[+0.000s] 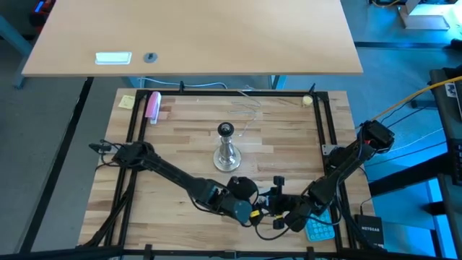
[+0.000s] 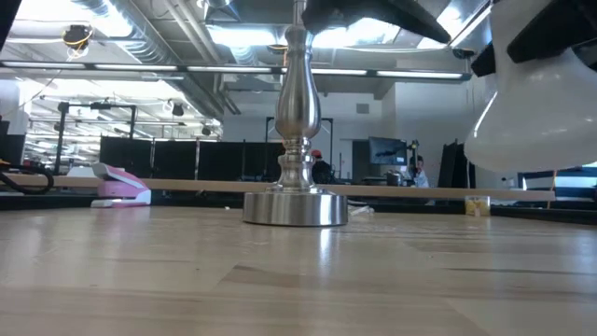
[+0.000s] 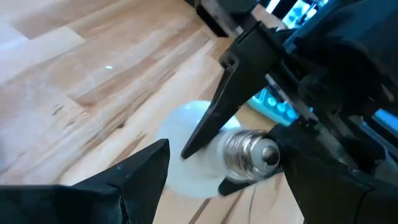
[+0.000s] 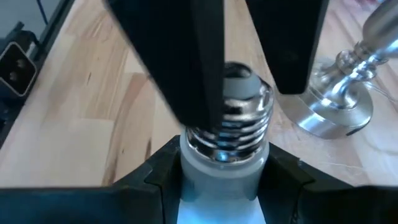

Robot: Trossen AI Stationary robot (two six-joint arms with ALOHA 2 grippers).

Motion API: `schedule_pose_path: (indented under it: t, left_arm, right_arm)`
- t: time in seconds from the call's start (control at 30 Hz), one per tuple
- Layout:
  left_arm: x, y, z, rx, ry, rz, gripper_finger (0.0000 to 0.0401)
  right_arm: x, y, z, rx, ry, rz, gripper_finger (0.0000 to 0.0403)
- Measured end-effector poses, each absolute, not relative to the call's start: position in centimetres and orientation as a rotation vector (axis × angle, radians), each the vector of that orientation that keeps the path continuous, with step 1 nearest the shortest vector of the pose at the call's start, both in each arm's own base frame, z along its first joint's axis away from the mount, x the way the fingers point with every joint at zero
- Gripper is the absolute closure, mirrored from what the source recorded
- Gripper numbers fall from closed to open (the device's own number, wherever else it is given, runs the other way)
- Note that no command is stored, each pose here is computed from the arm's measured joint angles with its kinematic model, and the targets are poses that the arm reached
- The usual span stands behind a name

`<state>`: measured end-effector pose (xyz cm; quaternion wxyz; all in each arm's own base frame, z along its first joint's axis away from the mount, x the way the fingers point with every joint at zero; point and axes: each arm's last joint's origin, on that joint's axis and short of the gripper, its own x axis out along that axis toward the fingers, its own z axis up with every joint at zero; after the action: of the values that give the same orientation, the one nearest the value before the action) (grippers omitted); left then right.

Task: Screw lightbulb
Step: Insert the light bulb into the lamp

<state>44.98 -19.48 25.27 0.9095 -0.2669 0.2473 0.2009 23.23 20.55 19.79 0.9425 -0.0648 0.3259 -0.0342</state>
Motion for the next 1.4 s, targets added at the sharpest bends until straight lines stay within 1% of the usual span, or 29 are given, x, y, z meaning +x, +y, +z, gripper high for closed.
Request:
schedule_pose_path:
  t: [0.23, 0.33, 0.5, 0.77, 0.8, 0.83, 0.9, 1.03, 1.13, 1.27, 1.4]
  left_arm:
    - [45.4, -18.7, 25.1, -0.54, 0.507, 0.426, 0.0107]
    - [45.3, -18.7, 25.0, -0.532, 0.533, 0.414, 0.0121]
    - [45.1, -18.8, 24.8, -0.524, 0.57, 0.408, 0.0181]
    - [45.1, -18.8, 24.8, -0.468, 0.585, 0.386, 0.0298]
    - [45.1, -18.8, 24.8, -0.462, 0.585, 0.383, 0.0308]
    - [45.0, -18.9, 24.8, -0.456, 0.586, 0.381, 0.0309]
    - [45.0, -18.8, 24.8, -0.438, 0.592, 0.377, 0.0309]
    - [44.9, -18.9, 24.5, -0.392, 0.614, 0.363, 0.0309]
    - [44.6, -19.2, 25.0, -0.367, 0.611, 0.351, 0.0309]
    - [43.6, -19.9, 26.9, -0.332, 0.584, 0.311, 0.0309]
    - [42.1, -20.4, 28.9, -0.276, 0.577, 0.282, 0.0309]
  right_arm:
    - [23.3, 20.6, 19.9, -0.123, 0.653, -0.076, 0.0246]
    - [23.3, 20.6, 19.9, -0.12, 0.65, -0.076, 0.0246]
    - [23.4, 20.6, 19.9, -0.118, 0.646, -0.081, 0.0246]
    - [23.6, 20.3, 19.8, -0.092, 0.65, -0.1, 0.0246]
    - [23.7, 20.2, 19.8, -0.088, 0.652, -0.101, 0.0246]
    - [23.8, 20.1, 19.8, -0.082, 0.654, -0.098, 0.0246]
    - [23.9, 20.0, 19.8, -0.073, 0.661, -0.092, 0.023]
    - [23.9, 20.2, 20.1, -0.033, 0.641, -0.091, 0.016]
    - [23.6, 20.0, 20.7, -0.027, 0.637, -0.082, 0.0122]
    - [22.6, 19.2, 23.2, 0.028, 0.623, -0.027, 0.0097]
    - [20.3, 17.9, 26.3, 0.094, 0.63, 0.081, 0.0094]
